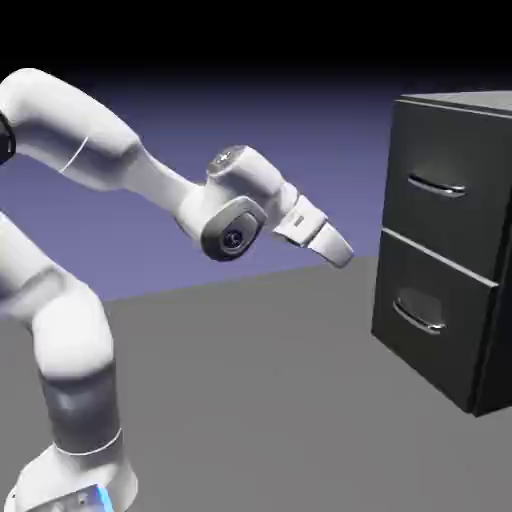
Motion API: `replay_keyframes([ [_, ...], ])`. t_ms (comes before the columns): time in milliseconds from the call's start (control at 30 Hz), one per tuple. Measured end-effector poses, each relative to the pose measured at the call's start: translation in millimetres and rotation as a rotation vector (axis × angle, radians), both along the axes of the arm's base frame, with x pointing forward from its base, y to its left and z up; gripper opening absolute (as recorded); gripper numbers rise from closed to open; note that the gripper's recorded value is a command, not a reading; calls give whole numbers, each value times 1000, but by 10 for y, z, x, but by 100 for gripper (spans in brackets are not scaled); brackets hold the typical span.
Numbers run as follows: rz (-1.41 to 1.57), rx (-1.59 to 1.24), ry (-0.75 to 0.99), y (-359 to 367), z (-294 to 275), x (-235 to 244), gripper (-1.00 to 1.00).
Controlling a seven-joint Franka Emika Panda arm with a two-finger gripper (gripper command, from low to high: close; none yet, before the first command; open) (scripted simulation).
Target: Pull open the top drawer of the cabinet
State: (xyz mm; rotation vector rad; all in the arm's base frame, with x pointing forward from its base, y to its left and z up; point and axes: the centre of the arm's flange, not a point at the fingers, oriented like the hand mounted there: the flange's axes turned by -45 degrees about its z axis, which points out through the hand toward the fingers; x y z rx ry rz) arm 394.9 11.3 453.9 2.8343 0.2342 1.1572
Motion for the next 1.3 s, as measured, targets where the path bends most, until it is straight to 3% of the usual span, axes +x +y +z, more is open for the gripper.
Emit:
replay_keyframes([
  [700,1387,-1295,387,879,-1222,650,0],
  [1033,2036,-1798,380,1151,-1594,829,0],
  [1300,2391,-2280,287,1302,-1589,1037,0],
])
